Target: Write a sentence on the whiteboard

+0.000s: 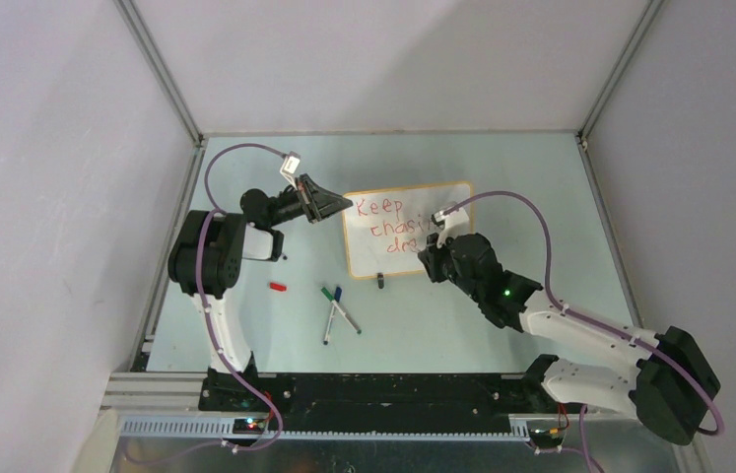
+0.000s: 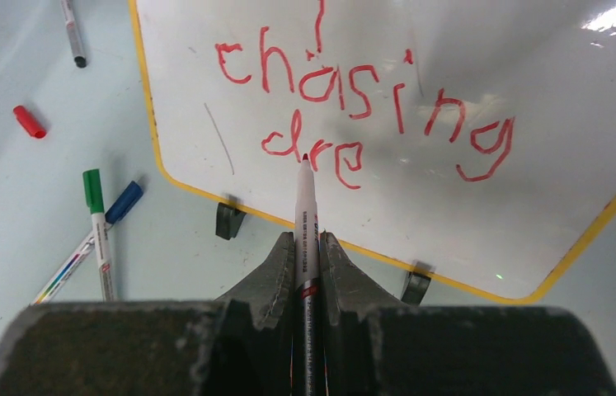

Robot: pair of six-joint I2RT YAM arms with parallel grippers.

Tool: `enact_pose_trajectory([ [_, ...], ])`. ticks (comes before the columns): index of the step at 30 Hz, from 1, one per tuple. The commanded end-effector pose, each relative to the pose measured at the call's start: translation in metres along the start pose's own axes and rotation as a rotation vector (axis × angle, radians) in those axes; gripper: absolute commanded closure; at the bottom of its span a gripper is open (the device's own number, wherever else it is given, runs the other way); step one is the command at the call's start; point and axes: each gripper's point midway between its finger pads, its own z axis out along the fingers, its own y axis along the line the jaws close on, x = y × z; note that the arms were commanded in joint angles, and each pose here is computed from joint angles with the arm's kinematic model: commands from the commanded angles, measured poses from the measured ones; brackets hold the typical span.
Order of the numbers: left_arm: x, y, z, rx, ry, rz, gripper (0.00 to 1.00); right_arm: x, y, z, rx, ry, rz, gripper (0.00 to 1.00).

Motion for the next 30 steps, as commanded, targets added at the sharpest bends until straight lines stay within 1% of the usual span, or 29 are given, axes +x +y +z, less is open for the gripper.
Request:
enact_pose_trajectory([
  [1, -0.002, -0.016, 0.002, 0.062, 0.02, 0.135, 1.0, -0.01, -0.007, 0.006, 0.051, -0.054, 0.001, 1.0],
  [12, -0.002, -0.017, 0.002, 0.061, 0.019, 0.138, 1.0, -0.008, -0.018, 0.008, 0.109, -0.053, 0.014, 1.0],
  [22, -0.002, -0.017, 0.001, 0.061, 0.02, 0.138, 1.0, -0.007, -0.02, 0.007, 0.124, -0.05, 0.026, 1.0],
  [25, -0.002, -0.017, 0.002, 0.062, 0.02, 0.138, 1.0, -0.012, -0.026, 0.007, 0.162, -0.073, 0.065, 1.0],
  [30, -0.002, -0.017, 0.002, 0.062, 0.02, 0.139, 1.0, -0.011, -0.008, 0.006, 0.062, -0.06, 0.013, 1.0],
])
